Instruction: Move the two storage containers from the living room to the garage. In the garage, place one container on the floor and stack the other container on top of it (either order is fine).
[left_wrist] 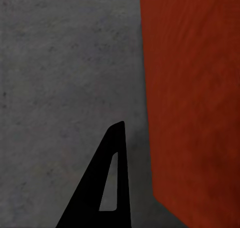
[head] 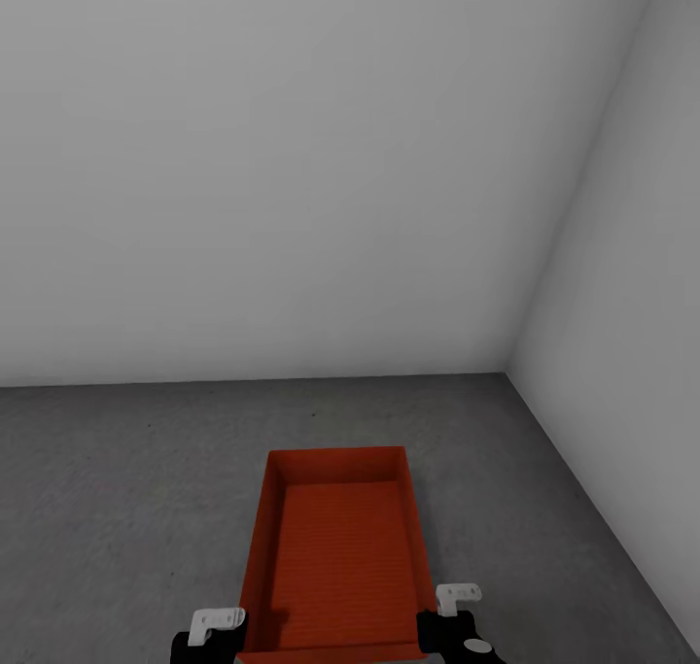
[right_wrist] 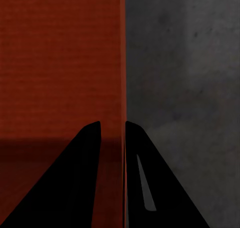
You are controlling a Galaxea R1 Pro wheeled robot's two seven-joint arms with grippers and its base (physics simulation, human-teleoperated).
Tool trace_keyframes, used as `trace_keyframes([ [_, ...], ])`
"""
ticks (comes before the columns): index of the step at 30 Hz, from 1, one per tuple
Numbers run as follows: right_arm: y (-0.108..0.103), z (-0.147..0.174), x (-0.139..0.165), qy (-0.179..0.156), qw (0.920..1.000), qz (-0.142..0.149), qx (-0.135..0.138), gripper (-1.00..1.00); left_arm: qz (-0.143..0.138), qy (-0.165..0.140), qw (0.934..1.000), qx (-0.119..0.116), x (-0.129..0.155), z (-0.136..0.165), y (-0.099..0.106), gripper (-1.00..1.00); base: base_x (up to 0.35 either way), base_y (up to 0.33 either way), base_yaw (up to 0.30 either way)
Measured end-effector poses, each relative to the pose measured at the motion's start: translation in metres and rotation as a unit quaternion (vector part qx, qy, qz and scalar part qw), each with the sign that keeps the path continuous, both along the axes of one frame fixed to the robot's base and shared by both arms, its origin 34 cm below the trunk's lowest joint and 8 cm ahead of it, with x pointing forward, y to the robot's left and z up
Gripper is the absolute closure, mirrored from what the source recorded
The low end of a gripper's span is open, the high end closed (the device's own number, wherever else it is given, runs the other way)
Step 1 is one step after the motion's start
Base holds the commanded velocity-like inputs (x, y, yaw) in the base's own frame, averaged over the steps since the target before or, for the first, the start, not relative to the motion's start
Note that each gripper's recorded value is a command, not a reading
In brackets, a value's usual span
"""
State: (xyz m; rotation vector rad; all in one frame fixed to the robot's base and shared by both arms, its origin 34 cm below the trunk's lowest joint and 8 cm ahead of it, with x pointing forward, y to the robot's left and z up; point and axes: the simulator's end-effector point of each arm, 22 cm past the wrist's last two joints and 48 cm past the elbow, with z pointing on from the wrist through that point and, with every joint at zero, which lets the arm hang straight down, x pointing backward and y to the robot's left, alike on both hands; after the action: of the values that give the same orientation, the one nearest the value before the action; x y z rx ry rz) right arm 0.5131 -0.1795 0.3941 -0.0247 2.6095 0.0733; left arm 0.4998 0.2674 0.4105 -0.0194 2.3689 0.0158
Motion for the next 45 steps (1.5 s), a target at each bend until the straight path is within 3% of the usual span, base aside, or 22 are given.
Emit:
trace_keyframes([
  [13, 0.000, 0.000, 0.000, 0.000, 1.0000, 0.000, 0.000, 1.00, 0.000, 0.000, 1.0000, 0.000, 0.000, 0.000, 0.000, 1.00, -0.003, 0.000, 0.000],
  [45, 0.000, -0.055, -0.009, 0.000, 1.0000, 0.000, 0.000, 1.00, 0.000, 0.000, 1.0000, 0.000, -0.009, -0.055, 0.000, 1.00, 0.000, 0.000, 0.000],
])
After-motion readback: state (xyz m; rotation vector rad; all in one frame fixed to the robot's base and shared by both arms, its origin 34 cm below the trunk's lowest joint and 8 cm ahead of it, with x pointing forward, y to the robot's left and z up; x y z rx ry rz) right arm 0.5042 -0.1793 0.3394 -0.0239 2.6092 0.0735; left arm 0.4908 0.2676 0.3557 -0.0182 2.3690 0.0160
